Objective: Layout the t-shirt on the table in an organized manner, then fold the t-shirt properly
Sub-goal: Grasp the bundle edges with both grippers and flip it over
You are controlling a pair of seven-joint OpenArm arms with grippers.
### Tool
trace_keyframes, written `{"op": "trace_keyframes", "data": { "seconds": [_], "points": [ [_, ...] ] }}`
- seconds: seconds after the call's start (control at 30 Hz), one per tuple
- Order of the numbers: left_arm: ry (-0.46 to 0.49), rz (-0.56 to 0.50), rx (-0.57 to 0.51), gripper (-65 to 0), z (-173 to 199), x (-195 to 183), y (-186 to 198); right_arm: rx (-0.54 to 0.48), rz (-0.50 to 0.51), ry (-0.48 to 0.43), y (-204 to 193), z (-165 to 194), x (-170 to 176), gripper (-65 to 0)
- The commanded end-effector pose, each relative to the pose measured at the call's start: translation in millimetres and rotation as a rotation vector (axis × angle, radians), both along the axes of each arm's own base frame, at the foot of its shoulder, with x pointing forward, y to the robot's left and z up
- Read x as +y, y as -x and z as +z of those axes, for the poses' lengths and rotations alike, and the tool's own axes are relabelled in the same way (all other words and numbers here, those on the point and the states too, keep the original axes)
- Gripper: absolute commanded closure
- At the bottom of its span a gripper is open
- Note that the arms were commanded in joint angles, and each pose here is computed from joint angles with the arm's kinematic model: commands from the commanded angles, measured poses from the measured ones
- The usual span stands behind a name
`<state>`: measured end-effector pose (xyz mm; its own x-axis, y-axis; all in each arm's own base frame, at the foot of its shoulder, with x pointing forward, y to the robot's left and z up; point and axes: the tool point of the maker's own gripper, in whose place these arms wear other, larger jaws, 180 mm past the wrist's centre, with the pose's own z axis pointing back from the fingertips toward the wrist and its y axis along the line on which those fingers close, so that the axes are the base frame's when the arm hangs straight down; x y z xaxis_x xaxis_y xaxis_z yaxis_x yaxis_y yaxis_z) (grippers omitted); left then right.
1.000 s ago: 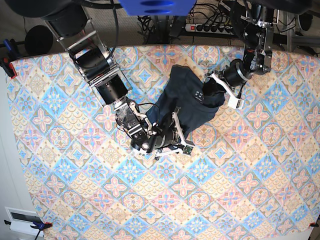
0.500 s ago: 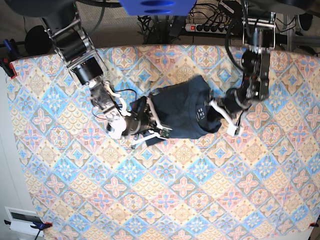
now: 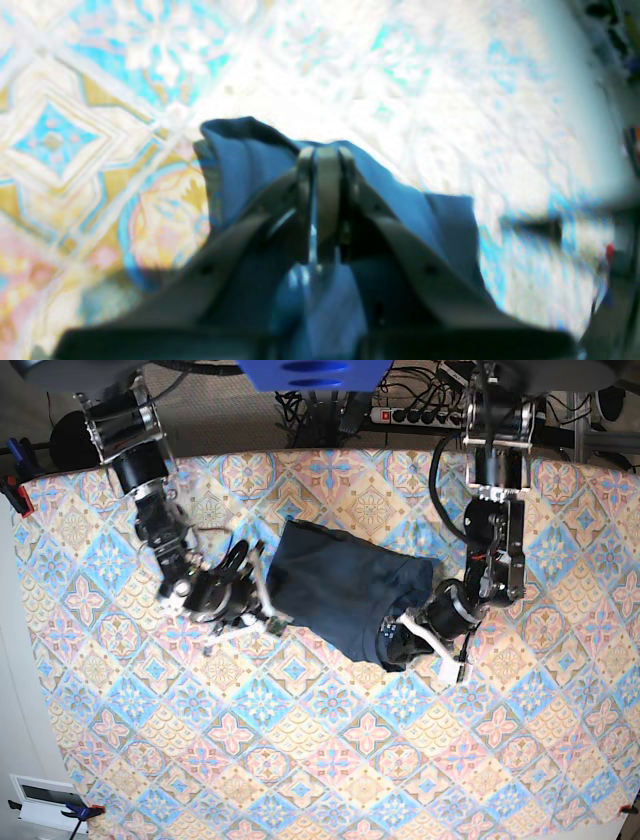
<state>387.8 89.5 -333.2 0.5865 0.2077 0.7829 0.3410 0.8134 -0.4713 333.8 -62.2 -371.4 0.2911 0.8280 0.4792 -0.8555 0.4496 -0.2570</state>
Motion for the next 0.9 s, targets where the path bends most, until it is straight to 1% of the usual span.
{"op": "trace_keyframes", "data": {
  "seconds": [0.0,0.13,0.27,0.37,0.4,0.5,0.57,0.7,0.87],
  "points": [
    [-0.01,0.009,-0.029,0.0,11.9,11.2,3.1,-0.029,-0.004,-0.031,-8.6,11.0,0.8,0.0],
    [0.009,0.025,-0.004,0.0,12.3,22.8,42.8,-0.039,-0.037,-0.063,-26.8,12.9,-5.5,0.0],
    [-0.02,0.028,0.05,0.0,0.0,29.0,86.1,-0.032,-0.067,-0.053,-48.3,13.3,-13.9,0.0],
    [-0.023,0.027,0.092,0.0,-13.6,28.3,100.6,-0.027,-0.068,-0.09,-62.4,18.2,5.1,0.0],
    [-0.034,0.032,0.119,0.0,-23.2,31.0,104.4,-0.02,-0.068,-0.101,-64.2,17.6,11.0,0.0],
    [-0.077,0.052,0.194,0.0,-52.5,39.8,109.7,-0.001,-0.06,-0.153,-68.6,15.1,30.8,0.0],
    [-0.091,0.059,0.209,0.0,-60.0,43.7,102.6,0.029,-0.064,-0.174,-67.2,6.4,37.8,-0.1],
    [-0.087,0.074,0.218,0.0,-64.9,48.3,89.1,0.092,-0.079,-0.179,-60.3,-12.6,42.3,-0.1],
    [-0.07,0.098,0.231,0.0,-69.9,55.0,63.8,0.109,-0.083,-0.168,-56.5,-18.3,39.9,0.0]
  ]
}}
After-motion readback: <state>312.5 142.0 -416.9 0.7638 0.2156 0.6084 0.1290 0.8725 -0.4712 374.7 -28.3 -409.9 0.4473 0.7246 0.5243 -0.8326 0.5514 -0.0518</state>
